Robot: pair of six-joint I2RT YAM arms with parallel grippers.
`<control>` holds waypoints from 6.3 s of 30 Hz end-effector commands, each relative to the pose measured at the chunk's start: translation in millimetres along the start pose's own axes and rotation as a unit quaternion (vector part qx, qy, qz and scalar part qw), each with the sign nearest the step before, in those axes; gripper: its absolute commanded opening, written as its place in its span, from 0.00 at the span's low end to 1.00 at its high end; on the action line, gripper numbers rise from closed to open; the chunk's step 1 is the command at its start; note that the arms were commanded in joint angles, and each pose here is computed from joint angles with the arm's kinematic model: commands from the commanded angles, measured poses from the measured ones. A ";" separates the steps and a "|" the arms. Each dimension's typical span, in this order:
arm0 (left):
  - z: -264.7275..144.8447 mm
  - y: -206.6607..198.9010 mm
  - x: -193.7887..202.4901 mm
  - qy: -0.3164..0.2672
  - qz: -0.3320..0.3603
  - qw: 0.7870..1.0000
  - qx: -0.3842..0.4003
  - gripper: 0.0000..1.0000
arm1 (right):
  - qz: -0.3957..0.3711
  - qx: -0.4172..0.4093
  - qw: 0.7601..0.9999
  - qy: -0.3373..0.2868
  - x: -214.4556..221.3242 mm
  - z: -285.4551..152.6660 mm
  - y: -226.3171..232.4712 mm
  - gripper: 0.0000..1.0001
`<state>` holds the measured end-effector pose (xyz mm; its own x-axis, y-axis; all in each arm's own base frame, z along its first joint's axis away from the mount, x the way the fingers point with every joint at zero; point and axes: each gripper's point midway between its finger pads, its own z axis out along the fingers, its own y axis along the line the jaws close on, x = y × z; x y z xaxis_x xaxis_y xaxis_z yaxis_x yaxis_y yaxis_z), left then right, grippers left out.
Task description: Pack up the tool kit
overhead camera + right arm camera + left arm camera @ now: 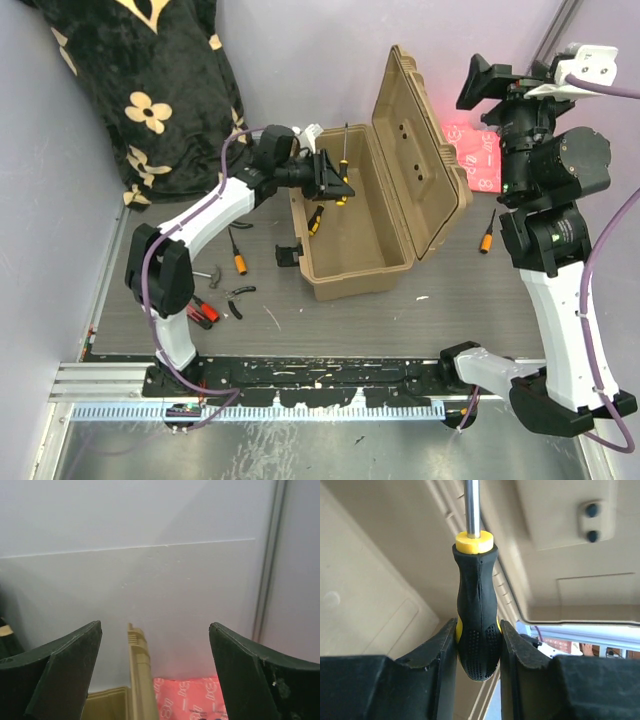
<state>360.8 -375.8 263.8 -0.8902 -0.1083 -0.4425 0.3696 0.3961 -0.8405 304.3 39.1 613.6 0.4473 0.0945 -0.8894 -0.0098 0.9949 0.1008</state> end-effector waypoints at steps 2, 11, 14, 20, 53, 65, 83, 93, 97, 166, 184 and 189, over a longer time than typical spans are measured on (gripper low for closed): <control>7.8 29.1 27.2 0.062 0.001 0.996 -0.070 0.00 | -0.046 0.079 0.995 0.034 11.7 -0.6 -29.5 0.93; 17.0 80.2 58.8 0.126 0.035 0.973 -0.188 0.02 | -0.060 0.113 0.984 0.123 35.9 9.1 -36.9 0.93; 19.8 96.2 62.5 0.136 0.042 0.967 -0.210 0.07 | -0.054 0.107 0.985 0.123 35.9 7.8 -35.1 0.93; 28.0 115.3 68.0 0.154 0.062 0.957 -0.239 0.21 | -0.047 0.105 0.987 0.116 28.3 3.3 -35.7 0.92; 15.6 -18.2 -43.2 -0.023 0.229 0.962 -0.149 0.60 | -0.054 0.097 0.979 0.169 69.0 78.6 -66.2 0.94; -33.3 -73.9 -47.7 -0.074 0.273 0.953 -0.108 0.66 | 0.003 0.244 0.856 0.456 314.4 9.6 -232.3 0.89; -61.5 -81.9 -29.4 -0.084 0.265 0.957 -0.085 0.72 | 0.007 0.265 0.725 0.636 458.0 -121.1 -265.0 0.81; -69.6 -74.5 -17.2 -0.075 0.264 0.957 -0.092 0.72 | 0.019 0.257 0.697 0.669 499.7 -130.9 -269.3 0.77; -67.8 -73.8 -16.2 -0.070 0.262 0.958 -0.092 0.72 | 0.023 0.256 0.677 0.690 516.7 -146.3 -268.8 0.75; -73.2 -135.8 -63.1 -0.110 0.284 0.947 0.107 0.73 | 0.205 -0.295 0.924 0.133 74.4 22.7 54.5 0.01; -90.3 -174.9 -80.4 -0.187 0.331 0.909 0.169 0.67 | 0.241 -0.389 0.860 0.226 138.4 -12.3 167.9 0.01; -98.6 -182.4 -75.9 -0.200 0.345 0.899 0.183 0.60 | 0.239 -0.392 0.857 0.233 144.0 -15.2 172.9 0.01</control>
<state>359.4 -366.0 418.7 -0.4433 -0.1972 -0.8744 0.8481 0.2237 -0.4804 357.7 225.5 480.4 -0.2497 0.3136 -0.9161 -0.7539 0.5308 0.3872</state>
